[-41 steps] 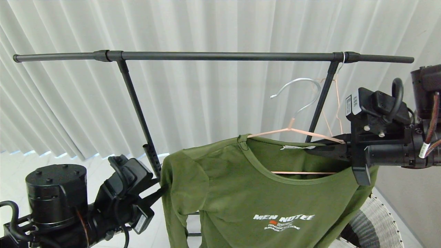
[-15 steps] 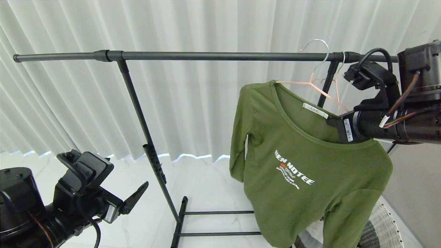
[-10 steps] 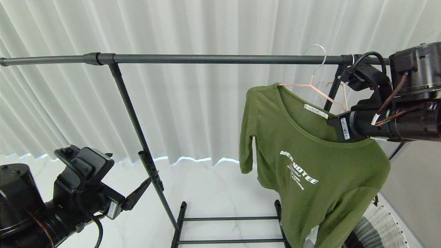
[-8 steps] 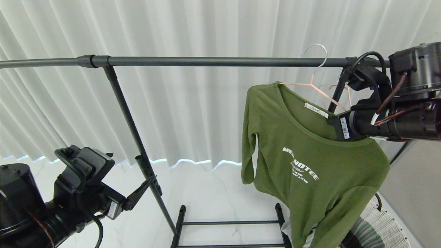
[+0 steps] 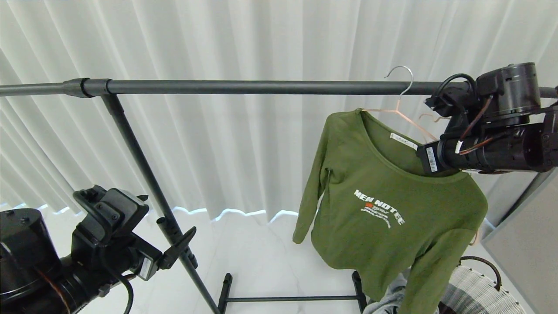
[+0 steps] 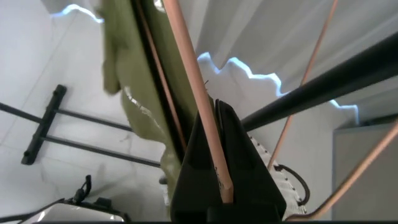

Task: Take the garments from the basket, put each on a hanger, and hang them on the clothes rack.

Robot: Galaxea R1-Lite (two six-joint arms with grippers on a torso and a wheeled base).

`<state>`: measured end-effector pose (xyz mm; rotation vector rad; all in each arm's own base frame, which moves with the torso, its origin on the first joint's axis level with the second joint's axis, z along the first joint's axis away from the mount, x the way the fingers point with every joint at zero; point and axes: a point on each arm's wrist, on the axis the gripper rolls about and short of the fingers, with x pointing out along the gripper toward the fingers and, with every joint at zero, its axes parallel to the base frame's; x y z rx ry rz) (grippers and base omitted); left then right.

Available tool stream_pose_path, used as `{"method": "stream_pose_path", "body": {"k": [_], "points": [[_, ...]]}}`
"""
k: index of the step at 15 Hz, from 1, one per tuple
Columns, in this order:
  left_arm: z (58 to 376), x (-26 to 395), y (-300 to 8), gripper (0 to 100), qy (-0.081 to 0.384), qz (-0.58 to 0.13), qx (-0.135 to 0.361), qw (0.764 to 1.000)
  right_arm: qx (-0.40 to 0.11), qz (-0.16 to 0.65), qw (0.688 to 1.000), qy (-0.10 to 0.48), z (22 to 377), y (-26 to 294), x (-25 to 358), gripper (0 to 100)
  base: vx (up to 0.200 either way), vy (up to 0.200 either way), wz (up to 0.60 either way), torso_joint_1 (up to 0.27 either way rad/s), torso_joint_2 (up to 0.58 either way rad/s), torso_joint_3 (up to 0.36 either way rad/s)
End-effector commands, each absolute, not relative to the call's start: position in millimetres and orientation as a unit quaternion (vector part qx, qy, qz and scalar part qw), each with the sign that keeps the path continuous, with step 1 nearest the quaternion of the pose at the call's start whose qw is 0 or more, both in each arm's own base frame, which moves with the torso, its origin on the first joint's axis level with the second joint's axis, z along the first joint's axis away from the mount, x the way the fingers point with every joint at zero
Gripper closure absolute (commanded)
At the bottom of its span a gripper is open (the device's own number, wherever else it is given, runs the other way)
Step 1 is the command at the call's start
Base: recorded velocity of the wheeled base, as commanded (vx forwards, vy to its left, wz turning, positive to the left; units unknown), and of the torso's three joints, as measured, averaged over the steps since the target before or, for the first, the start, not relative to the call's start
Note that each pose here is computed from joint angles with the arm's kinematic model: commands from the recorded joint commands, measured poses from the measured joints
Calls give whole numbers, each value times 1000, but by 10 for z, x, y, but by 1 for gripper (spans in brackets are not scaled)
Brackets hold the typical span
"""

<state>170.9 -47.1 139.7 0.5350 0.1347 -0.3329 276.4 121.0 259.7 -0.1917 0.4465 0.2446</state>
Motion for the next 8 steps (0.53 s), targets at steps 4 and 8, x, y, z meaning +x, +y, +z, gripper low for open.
{"method": "stream_pose_path", "body": {"k": [4, 8], "points": [[1386, 1694, -507, 0, 66, -174, 264, 946, -103, 106, 959, 240, 2460, 1243, 2887, 100, 0, 0, 0, 0, 0, 0], [1386, 1694, -507, 0, 65, -174, 265, 946, -104, 99, 959, 244, 2419, 1256, 2921, 100, 0, 0, 0, 0, 0, 0]]}}
